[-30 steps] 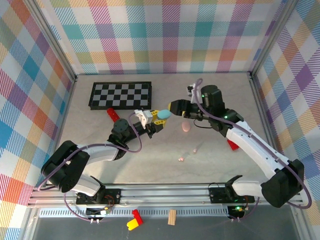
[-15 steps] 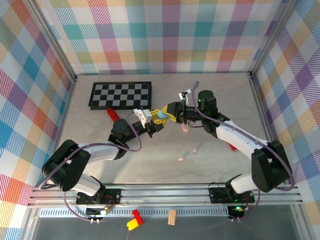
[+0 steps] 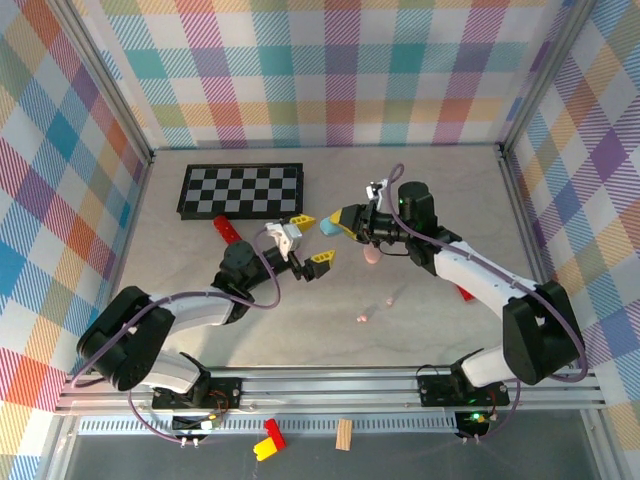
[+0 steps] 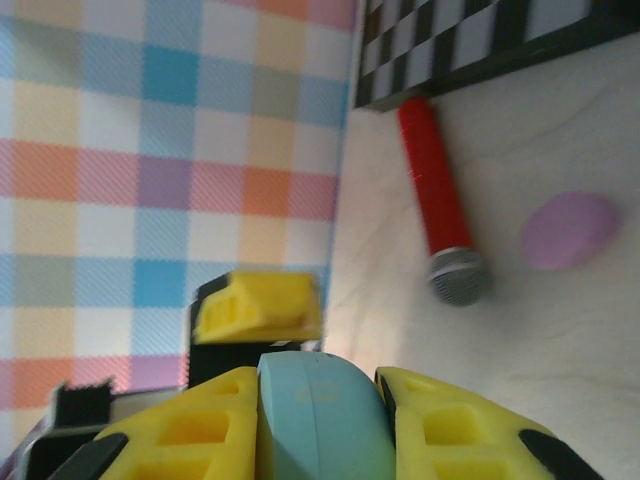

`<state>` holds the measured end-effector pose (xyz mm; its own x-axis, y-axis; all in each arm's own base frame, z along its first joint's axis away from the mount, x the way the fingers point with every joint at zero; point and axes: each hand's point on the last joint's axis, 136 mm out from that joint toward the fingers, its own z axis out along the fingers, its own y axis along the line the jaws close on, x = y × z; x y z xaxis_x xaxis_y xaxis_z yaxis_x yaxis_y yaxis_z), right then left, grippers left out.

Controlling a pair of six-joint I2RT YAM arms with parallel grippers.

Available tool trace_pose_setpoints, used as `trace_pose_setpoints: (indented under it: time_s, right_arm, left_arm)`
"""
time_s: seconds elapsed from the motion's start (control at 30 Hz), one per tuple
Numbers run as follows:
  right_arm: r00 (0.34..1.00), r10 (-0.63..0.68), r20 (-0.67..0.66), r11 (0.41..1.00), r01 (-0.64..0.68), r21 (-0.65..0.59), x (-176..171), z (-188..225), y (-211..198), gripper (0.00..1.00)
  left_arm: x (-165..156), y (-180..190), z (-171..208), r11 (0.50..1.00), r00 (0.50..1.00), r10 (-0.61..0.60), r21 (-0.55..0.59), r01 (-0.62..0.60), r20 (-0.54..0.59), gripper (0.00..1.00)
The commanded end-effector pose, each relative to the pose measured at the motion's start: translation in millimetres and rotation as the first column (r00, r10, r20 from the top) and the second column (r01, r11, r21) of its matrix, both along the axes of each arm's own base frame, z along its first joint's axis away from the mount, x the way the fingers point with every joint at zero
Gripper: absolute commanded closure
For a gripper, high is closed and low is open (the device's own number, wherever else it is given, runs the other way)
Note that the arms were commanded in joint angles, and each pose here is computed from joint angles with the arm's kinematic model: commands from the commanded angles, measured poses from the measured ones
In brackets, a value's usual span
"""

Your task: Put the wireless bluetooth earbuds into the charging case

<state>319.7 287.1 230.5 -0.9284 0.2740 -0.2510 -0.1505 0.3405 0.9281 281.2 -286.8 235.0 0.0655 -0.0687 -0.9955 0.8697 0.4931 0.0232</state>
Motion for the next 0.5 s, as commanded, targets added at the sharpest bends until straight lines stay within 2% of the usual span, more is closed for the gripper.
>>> trace_pose_setpoints:
  time_s: [0.0,0.2,0.47]
  right_arm:
    - [0.997,-0.061,0.051,0.982,0.069,-0.177,21,-38,-13,0.86]
    - [0.996,-0.085,0.038,0.948,0.092,-0.304,49,-92,-4,0.86]
    - [0.999,-0.015,-0.042,0.925,-0.002,-0.379,61,-158,50,0.85]
  left_arm:
    - [-6,14,-14,0.998,0.999,0.044,0.05,-0.043,-0.018,0.02]
    - [-17,30,-36,0.991,0.993,0.09,0.111,-0.081,-0.079,0.0]
    - [-21,39,-46,0.982,0.986,0.128,0.151,-0.111,-0.105,0.0]
